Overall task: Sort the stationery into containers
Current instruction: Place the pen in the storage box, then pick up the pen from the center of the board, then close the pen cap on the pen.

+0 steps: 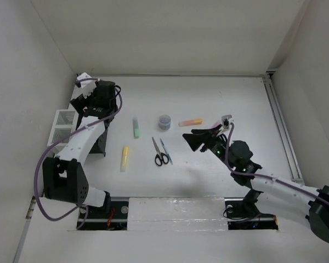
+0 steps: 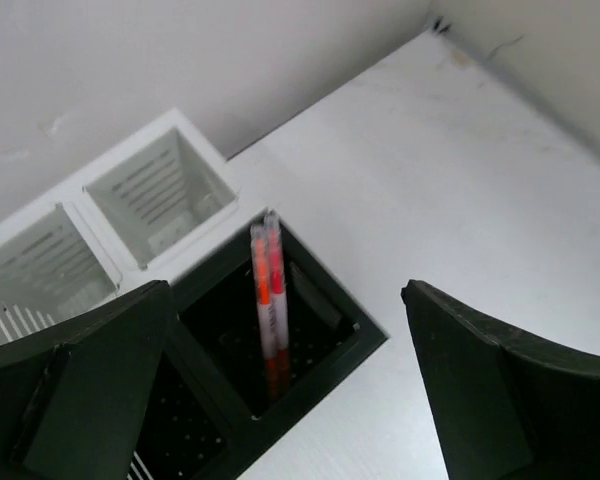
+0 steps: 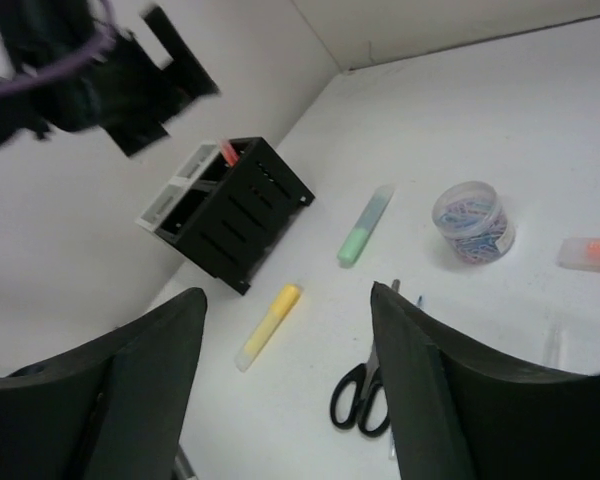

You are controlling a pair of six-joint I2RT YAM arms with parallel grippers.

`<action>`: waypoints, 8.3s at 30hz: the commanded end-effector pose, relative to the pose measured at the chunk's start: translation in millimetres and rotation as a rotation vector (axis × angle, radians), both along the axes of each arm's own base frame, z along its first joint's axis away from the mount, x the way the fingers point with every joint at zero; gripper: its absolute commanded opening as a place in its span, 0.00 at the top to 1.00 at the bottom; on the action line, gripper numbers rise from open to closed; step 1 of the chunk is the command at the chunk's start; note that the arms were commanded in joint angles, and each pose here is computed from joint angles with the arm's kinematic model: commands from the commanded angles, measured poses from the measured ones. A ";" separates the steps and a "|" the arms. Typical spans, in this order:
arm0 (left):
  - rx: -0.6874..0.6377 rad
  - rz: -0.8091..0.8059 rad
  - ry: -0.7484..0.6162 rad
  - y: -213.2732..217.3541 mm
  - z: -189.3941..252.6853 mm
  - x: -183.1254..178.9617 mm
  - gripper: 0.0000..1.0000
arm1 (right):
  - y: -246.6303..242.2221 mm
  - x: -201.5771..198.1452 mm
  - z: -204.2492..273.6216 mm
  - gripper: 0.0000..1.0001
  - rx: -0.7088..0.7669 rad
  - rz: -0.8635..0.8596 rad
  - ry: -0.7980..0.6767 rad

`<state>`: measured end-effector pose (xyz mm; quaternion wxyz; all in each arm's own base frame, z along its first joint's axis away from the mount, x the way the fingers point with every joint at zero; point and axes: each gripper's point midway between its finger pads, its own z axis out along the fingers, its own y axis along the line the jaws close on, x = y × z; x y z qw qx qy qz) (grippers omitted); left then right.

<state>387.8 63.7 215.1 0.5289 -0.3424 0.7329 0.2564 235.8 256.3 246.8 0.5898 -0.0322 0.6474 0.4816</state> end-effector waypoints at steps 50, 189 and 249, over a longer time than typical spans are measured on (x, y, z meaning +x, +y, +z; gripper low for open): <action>-0.521 -0.463 0.305 -348.8 -103.6 -102.7 0.03 | -148.1 5.9 45.2 0.00 -0.435 -0.593 0.159; -0.513 -0.404 0.828 -358.6 -262.1 -191.0 0.83 | -139.5 -15.7 55.3 0.02 -0.275 -0.476 0.074; -0.244 -1.028 0.095 -273.9 37.5 -148.0 1.00 | -56.5 97.9 -46.2 0.07 -0.661 -0.256 0.221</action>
